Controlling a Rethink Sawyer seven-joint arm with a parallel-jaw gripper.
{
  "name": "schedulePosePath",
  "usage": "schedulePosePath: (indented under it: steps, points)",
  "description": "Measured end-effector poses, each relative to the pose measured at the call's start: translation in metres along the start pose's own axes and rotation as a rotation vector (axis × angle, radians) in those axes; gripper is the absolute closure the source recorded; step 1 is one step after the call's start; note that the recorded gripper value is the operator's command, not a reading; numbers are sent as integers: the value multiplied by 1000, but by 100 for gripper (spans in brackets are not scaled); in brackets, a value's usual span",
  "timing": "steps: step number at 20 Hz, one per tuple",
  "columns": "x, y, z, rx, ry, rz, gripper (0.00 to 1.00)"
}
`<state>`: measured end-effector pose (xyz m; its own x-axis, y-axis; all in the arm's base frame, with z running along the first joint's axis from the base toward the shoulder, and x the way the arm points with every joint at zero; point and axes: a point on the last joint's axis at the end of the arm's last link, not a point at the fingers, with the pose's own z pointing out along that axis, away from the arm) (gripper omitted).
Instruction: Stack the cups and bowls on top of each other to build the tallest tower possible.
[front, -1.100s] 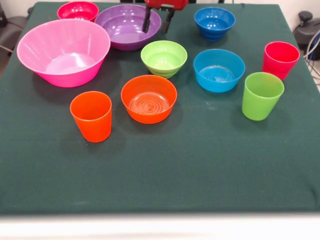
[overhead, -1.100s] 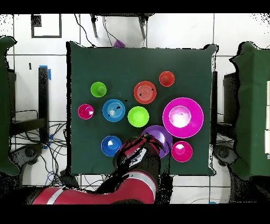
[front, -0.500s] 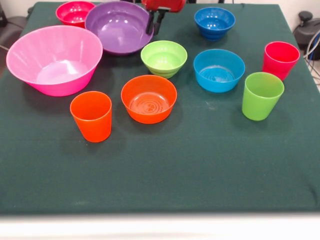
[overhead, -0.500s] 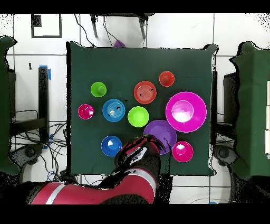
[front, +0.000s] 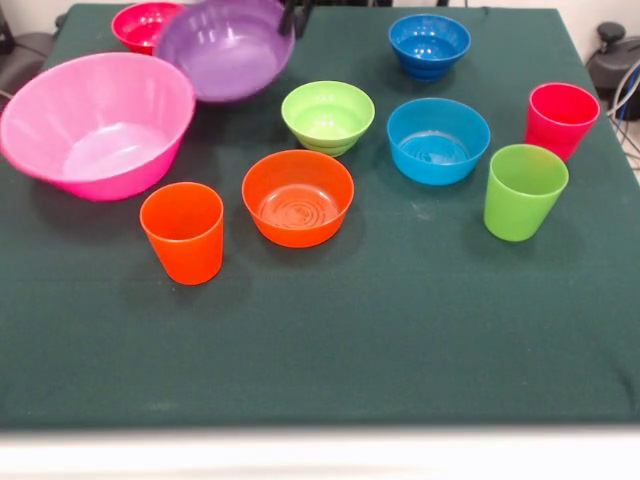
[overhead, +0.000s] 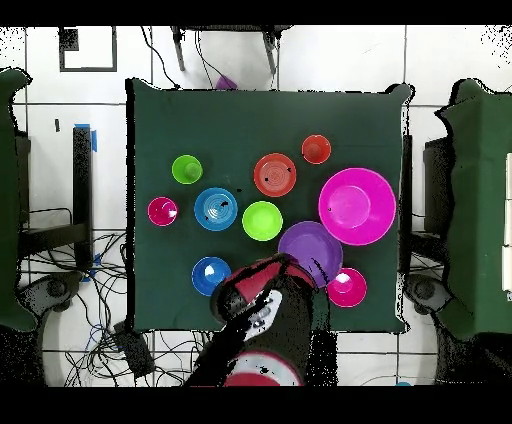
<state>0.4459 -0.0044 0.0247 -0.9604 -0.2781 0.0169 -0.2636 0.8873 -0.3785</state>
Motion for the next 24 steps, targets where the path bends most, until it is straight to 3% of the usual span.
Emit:
schedulePosePath:
  steps: [3,5,9,11,14,18,24]
  points:
    - [-3,-15,-26,42,69,46,100]
    - [-4,-32,-61,89,158,91,100]
    - [-2,-44,-88,120,219,122,100]
    - [-4,-54,-113,137,254,151,100]
    - [-7,-58,-124,137,252,164,100]
    - [-18,-63,-135,121,217,180,100]
    - [-35,-86,-122,57,180,201,100]
